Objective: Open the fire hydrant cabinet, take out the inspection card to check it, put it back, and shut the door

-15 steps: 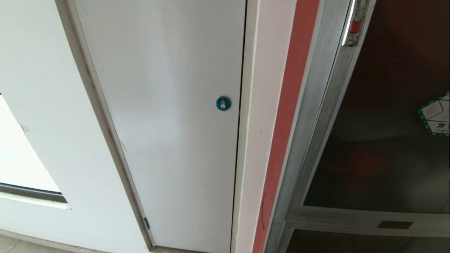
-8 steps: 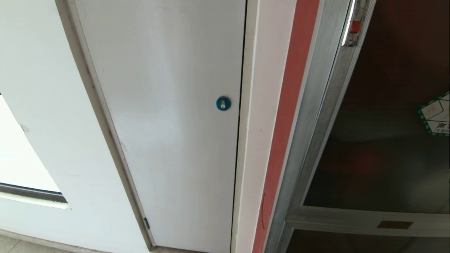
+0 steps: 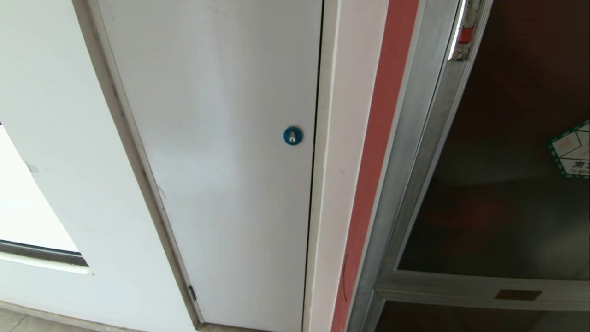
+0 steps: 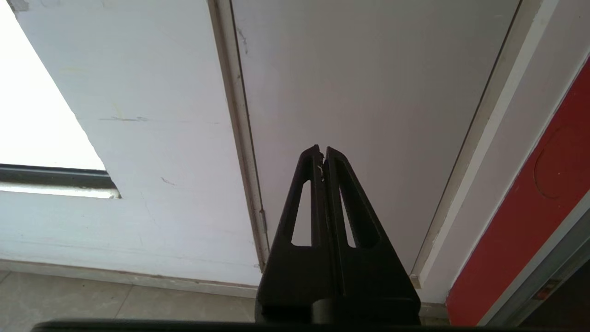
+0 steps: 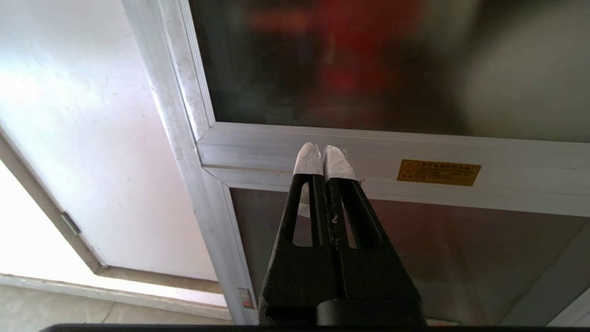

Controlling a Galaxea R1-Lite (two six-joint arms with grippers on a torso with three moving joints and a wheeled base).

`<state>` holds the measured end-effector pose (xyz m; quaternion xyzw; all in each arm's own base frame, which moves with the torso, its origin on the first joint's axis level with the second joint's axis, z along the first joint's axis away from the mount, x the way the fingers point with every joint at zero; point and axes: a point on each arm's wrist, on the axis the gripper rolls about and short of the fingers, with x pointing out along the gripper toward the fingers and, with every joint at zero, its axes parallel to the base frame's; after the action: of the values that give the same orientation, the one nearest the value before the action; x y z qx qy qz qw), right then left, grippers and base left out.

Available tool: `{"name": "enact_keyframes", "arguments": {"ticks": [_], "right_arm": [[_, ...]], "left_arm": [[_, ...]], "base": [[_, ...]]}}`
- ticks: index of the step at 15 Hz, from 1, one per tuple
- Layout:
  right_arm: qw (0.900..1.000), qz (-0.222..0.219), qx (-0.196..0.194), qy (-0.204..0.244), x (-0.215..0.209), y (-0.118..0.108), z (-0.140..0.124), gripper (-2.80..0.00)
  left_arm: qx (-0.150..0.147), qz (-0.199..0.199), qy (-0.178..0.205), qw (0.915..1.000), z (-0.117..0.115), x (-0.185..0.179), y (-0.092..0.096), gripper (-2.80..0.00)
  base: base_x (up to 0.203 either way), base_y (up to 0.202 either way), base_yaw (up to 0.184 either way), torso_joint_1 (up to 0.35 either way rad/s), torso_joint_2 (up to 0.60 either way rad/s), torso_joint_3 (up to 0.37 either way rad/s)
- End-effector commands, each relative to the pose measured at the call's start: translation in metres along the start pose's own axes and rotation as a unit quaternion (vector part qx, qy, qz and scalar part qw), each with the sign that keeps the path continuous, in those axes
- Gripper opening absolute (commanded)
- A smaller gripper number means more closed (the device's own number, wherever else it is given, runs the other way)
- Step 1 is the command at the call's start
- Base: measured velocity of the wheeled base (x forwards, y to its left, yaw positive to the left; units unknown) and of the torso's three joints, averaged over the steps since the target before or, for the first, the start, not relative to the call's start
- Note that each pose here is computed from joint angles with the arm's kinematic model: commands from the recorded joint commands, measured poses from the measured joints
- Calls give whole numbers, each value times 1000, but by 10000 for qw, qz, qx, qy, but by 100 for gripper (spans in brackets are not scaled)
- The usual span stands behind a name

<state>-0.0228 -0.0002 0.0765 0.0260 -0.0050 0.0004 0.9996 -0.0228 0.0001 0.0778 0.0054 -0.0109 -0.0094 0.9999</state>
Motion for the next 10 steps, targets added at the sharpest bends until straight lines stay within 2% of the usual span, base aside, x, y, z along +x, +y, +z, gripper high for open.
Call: {"name": "enact_keyframes", "arguments": {"ticks": [1,3,6,10], "right_arm": [[10000,-49,7,-75,-2,0,5,-280],[9996,-87,12,-280,-8,1,22,-280],[9995,-22,17,-306,-21,2,50,-280],[9994,345,79,15,-12,6,91,-280]], "left_arm": [[-1,-6,70,10000,-4,1,0,-280],[-1,-6,70,10000,-4,1,0,-280],[-1,2,70,10000,-4,1,0,-280],[-1,-1,70,10000,-4,1,0,-280]], "base": [[0,0,0,0,0,0],[0,0,0,0,0,0],[0,0,0,0,0,0],[0,0,0,0,0,0]]}}
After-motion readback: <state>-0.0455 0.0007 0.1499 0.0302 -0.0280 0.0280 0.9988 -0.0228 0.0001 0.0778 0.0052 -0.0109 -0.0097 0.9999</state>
